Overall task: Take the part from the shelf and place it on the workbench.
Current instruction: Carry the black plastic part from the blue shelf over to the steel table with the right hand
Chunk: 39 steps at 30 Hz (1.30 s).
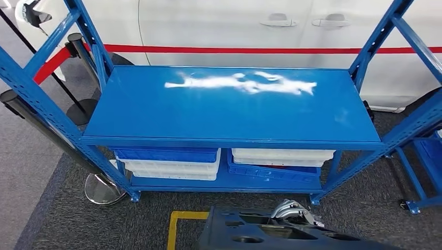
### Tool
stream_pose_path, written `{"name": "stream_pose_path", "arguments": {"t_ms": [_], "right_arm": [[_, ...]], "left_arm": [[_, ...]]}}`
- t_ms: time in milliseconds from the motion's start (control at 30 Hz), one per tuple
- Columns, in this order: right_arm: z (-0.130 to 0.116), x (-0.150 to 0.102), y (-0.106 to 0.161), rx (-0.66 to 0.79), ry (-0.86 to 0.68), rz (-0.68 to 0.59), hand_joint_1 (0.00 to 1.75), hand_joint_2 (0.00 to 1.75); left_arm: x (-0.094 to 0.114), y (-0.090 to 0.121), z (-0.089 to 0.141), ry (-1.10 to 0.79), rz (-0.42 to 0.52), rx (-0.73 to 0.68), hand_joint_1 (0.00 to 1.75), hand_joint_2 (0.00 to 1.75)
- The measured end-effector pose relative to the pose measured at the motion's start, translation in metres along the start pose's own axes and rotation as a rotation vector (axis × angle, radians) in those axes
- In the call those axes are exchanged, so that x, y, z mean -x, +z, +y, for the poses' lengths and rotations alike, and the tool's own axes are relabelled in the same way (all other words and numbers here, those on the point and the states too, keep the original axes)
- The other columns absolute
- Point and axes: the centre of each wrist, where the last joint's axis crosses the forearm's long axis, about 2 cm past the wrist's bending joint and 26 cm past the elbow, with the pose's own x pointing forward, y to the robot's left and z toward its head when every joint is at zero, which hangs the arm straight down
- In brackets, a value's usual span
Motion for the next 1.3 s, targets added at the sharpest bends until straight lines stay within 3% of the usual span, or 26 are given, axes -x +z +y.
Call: {"name": "stream_pose_path", "arguments": {"t_ms": [1300], "right_arm": [[-0.0037,-0.0007,0.0066,0.042,0.013,0.029,1.75,1.75]], "left_arm": [[0.0017,0.0008,0.0007,0.002,0.003,0.004,0.00,0.00]]}}
